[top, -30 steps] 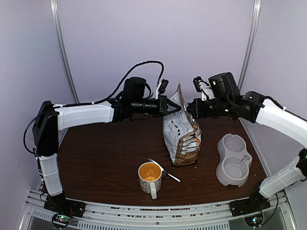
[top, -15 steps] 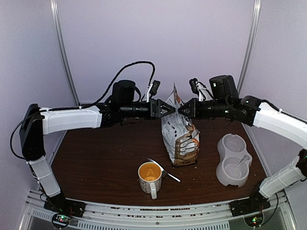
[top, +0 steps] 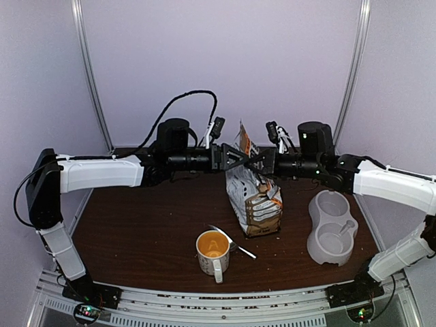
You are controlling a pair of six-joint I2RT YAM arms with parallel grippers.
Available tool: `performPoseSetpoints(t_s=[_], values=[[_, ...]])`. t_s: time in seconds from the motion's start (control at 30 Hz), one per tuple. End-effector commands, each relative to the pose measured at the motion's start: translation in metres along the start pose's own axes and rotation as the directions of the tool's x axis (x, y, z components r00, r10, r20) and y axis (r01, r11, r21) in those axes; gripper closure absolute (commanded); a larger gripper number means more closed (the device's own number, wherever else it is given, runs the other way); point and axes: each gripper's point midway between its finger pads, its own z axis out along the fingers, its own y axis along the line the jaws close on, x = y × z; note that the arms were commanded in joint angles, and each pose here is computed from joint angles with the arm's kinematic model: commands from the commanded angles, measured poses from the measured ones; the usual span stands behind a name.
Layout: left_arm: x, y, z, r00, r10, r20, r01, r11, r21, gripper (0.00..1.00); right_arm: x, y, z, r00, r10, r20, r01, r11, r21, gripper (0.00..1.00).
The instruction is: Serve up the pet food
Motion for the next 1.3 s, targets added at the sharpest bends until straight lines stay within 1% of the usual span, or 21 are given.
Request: performPoseSetpoints(t_s=[0.0, 0.13, 0.3, 0.4, 0.5, 0.57, 0.63, 0.83, 1.0, 1.13, 1.27], values=[[-0.012, -0.017, -0.002, 0.999, 0.026, 0.041, -0.029, 0.997, 0.069, 0.41, 0.016, 0.016, -0.005, 0.998, 0.022, -0.051, -0.026, 0.996, -0.088, 1.00], [0.000, -0.012, -0.002, 1.000, 0.012, 0.001, -0.012, 0.998, 0.058, 0.39, 0.012, 0.010, -0.007, 0.999, 0.016, -0.031, -0.018, 0.999, -0.039, 1.00], [0.016, -0.011, 0.000, 0.998, 0.028, -0.062, -0.026, 0.999, 0.036, 0.35, 0.010, 0.007, -0.007, 1.000, 0.012, -0.028, -0.012, 1.000, -0.015, 1.00], [0.025, -0.015, 0.003, 0.993, 0.051, -0.103, -0.050, 0.999, 0.019, 0.34, 0.009, 0.005, -0.007, 1.000, 0.010, -0.023, -0.010, 1.000, -0.001, 1.00], [0.032, -0.010, 0.004, 0.991, 0.045, -0.130, -0.046, 0.999, -0.006, 0.34, 0.009, 0.002, -0.008, 1.000, 0.001, -0.023, -0.001, 1.000, 0.017, 1.00], [0.035, -0.005, 0.005, 0.990, 0.034, -0.137, -0.038, 0.999, -0.024, 0.36, 0.009, 0.002, -0.008, 1.000, -0.005, -0.025, 0.005, 1.000, 0.021, 1.00], [0.037, 0.000, 0.008, 0.989, 0.015, -0.148, -0.021, 0.999, -0.038, 0.42, 0.008, 0.002, -0.008, 1.000, -0.013, -0.025, 0.013, 0.999, 0.030, 1.00], [0.034, -0.003, 0.019, 0.990, -0.031, -0.140, 0.033, 0.999, 0.007, 0.51, 0.009, 0.001, -0.009, 0.999, -0.034, -0.030, 0.036, 0.998, 0.053, 1.00], [0.032, -0.006, 0.025, 0.989, -0.045, -0.141, 0.050, 0.998, 0.034, 0.53, 0.012, 0.001, -0.008, 0.998, -0.049, -0.038, 0.051, 0.997, 0.060, 1.00], [0.032, -0.007, 0.030, 0.988, -0.066, -0.143, 0.075, 0.995, 0.059, 0.57, 0.013, 0.003, -0.008, 0.998, -0.057, -0.040, 0.059, 0.997, 0.059, 1.00], [0.031, -0.008, 0.035, 0.986, -0.086, -0.140, 0.099, 0.991, 0.086, 0.64, 0.014, 0.006, -0.008, 0.997, -0.066, -0.041, 0.068, 0.996, 0.054, 1.00]])
